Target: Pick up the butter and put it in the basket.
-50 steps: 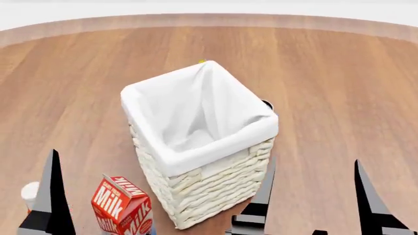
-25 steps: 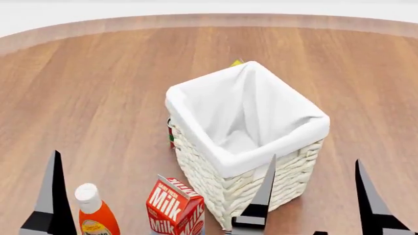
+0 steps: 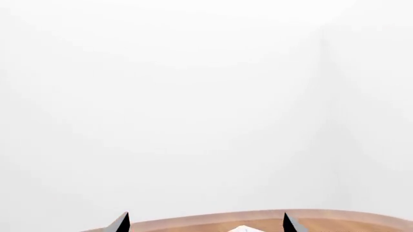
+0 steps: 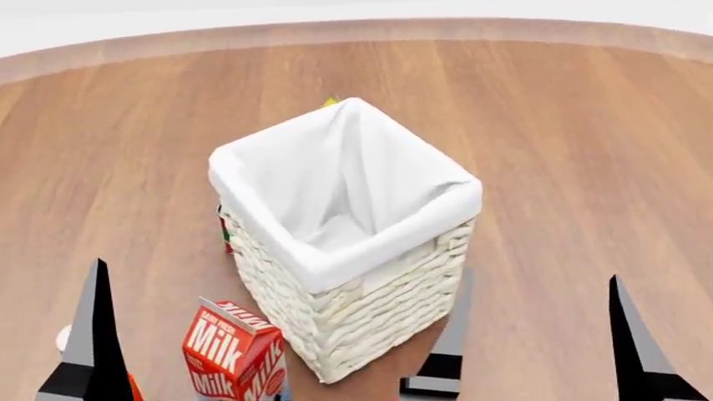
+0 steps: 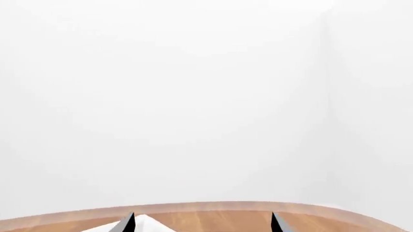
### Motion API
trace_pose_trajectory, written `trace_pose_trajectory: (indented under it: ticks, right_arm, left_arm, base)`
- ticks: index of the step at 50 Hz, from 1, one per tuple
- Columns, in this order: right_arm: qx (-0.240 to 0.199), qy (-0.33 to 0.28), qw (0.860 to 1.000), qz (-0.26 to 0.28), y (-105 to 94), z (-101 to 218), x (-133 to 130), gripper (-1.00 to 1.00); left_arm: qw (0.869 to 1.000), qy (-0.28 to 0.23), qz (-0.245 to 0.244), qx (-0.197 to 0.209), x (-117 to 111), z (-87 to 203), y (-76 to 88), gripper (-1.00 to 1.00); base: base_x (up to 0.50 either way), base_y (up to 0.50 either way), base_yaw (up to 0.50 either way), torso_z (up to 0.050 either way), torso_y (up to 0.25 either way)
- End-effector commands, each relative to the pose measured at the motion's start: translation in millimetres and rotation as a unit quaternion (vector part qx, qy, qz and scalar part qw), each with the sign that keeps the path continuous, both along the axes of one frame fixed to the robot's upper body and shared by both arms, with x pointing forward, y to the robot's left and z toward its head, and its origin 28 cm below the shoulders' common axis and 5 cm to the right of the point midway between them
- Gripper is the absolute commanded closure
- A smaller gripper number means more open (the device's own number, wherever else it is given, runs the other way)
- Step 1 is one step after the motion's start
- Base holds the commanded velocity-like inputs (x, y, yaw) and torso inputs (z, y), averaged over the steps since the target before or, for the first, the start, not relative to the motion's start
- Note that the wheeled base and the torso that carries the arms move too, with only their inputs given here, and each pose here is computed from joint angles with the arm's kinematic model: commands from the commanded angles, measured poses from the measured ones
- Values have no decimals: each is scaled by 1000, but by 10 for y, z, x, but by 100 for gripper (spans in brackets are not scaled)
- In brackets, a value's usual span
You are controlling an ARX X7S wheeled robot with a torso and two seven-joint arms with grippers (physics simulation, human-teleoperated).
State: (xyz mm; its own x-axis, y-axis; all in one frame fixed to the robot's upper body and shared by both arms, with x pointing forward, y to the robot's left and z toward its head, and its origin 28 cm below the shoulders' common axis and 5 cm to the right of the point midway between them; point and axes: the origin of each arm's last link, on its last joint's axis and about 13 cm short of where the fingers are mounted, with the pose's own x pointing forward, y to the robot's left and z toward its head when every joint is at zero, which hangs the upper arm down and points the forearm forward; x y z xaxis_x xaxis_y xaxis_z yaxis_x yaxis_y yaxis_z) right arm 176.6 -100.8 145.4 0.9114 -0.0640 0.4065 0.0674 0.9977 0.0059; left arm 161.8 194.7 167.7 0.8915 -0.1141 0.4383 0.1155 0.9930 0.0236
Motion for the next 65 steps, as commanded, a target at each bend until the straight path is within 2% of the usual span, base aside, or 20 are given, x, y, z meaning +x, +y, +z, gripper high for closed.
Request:
trace_pose_trajectory:
  ticks: [1, 25, 31, 35, 48, 65]
  right_arm:
    - [10, -2, 1000, 3, -11, 12, -12, -100]
    - [8, 2, 1000, -15, -33, 11, 6, -100]
    - [-3, 22, 999, -42, -32, 3, 46, -100]
    - [-6, 15, 999, -35, -33, 4, 34, -100]
    - [-8, 17, 999, -33, -33, 2, 39, -100]
    - [-8, 15, 999, -34, -34, 10, 35, -100]
  left_arm:
    - [1000, 0, -2, -1, 0, -4, -1, -100]
    - [1000, -1, -4, -4, 0, -8, -4, -100]
    - [1000, 0, -3, -3, -5, -2, -3, -100]
    - [1000, -1, -3, -3, -8, 4, -3, -100]
    - [1000, 2, -3, -5, 1, 1, -1, -100]
    - [999, -3, -21, -26, -26, 30, 11, -100]
  base:
    - [-39, 4, -500, 0, 0]
    - [-45, 9, -500, 0, 0]
    - [0, 0, -19, 0, 0]
    - [25, -7, 0, 0, 0]
    - [470, -151, 0, 0, 0]
    - [0, 0, 0, 2, 1]
